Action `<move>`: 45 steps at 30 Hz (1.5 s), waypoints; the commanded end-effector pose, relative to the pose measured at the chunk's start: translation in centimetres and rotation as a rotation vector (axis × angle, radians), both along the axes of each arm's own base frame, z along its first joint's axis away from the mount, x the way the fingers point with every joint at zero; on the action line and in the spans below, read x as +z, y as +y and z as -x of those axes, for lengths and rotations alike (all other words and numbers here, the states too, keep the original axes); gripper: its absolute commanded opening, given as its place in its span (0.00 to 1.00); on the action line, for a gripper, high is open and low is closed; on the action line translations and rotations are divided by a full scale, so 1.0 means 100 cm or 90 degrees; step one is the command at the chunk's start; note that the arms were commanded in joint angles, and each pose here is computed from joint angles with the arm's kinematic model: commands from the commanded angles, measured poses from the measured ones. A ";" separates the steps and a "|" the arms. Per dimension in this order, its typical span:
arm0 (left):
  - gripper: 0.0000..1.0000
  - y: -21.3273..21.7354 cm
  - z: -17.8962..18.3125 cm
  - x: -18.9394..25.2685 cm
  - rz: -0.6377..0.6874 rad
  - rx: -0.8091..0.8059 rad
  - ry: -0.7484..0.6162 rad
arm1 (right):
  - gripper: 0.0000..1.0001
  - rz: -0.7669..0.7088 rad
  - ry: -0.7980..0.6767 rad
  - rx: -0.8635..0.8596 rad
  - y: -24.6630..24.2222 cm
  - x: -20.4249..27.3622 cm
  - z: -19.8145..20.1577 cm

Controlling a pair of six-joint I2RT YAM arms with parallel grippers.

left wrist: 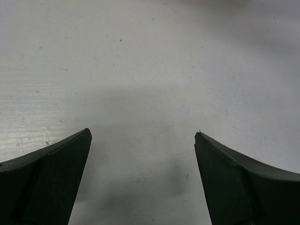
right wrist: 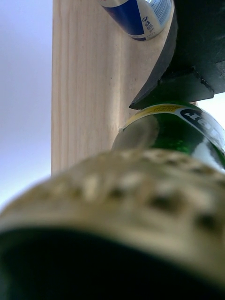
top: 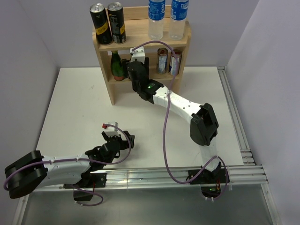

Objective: Place and organize the beverage onto the shelf

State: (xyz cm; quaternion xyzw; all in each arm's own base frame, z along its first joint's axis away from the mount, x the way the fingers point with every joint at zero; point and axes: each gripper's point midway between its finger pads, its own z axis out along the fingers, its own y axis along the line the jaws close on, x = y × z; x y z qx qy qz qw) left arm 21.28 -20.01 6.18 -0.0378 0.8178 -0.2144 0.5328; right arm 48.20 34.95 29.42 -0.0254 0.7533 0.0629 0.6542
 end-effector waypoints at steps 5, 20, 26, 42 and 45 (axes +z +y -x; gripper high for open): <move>0.99 -0.004 -0.005 0.009 0.015 0.007 -0.018 | 0.00 -0.102 -0.090 -0.006 0.009 0.065 -0.016; 0.98 -0.004 -0.004 0.009 0.019 0.005 -0.021 | 0.17 -0.088 -0.076 -0.037 0.009 0.042 -0.026; 0.98 -0.003 -0.004 0.008 0.019 0.005 -0.021 | 0.64 -0.076 -0.062 -0.048 0.004 0.025 -0.028; 0.98 -0.003 -0.003 0.008 0.019 0.005 -0.021 | 1.00 -0.068 -0.049 -0.057 0.002 0.009 -0.031; 0.98 -0.003 -0.003 0.008 0.018 0.005 -0.020 | 1.00 -0.069 -0.049 -0.058 0.001 0.009 -0.031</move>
